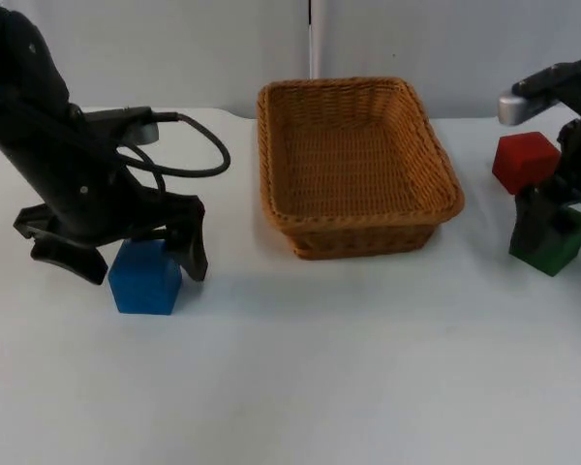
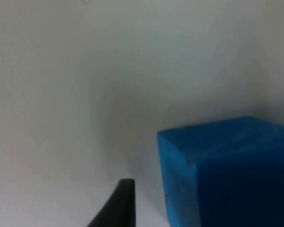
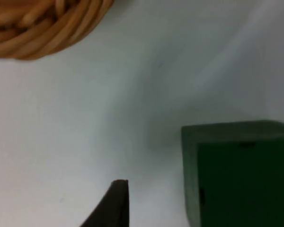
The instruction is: Pick up one cube with each hand and place exactly two cubes into the same basket, leaving the remaining cube outside.
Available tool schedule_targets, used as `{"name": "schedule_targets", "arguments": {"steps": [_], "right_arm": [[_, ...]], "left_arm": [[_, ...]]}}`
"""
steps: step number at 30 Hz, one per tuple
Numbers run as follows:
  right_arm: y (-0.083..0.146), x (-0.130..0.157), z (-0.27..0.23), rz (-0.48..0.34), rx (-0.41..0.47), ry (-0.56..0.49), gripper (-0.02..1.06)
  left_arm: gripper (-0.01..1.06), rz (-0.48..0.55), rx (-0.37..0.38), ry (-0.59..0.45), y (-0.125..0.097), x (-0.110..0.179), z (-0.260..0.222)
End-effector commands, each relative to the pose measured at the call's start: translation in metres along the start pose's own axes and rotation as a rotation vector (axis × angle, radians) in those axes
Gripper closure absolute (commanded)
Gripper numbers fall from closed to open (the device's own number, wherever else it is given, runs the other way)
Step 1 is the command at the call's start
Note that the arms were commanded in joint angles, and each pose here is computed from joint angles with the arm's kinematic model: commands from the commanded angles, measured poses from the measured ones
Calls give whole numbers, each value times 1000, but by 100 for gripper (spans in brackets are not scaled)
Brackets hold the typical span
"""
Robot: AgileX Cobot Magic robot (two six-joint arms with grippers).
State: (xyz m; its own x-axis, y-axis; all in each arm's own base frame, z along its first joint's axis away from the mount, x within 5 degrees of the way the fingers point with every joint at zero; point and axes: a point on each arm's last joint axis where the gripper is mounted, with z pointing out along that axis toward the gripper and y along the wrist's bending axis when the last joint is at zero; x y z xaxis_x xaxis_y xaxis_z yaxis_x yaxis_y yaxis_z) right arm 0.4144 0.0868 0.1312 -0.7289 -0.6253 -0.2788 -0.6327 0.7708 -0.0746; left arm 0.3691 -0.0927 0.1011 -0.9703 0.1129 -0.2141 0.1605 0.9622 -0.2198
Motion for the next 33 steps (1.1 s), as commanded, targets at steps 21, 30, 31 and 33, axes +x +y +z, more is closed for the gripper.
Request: {"name": "schedule_targets", "arguments": {"steps": [21, 30, 31, 33], "right_arm": [[1, 6, 36, 7, -17, 33, 24], [1, 4, 32, 6, -13, 25, 80], [1, 3, 27, 4, -10, 22, 93], [0, 2, 23, 3, -8, 16, 100]], "left_arm": [[9, 7, -20, 19, 4, 2, 19], [65, 5, -18, 16, 3, 1, 17], [73, 6, -18, 12, 3, 1, 16], [83, 7, -17, 6, 2, 0, 14]]}}
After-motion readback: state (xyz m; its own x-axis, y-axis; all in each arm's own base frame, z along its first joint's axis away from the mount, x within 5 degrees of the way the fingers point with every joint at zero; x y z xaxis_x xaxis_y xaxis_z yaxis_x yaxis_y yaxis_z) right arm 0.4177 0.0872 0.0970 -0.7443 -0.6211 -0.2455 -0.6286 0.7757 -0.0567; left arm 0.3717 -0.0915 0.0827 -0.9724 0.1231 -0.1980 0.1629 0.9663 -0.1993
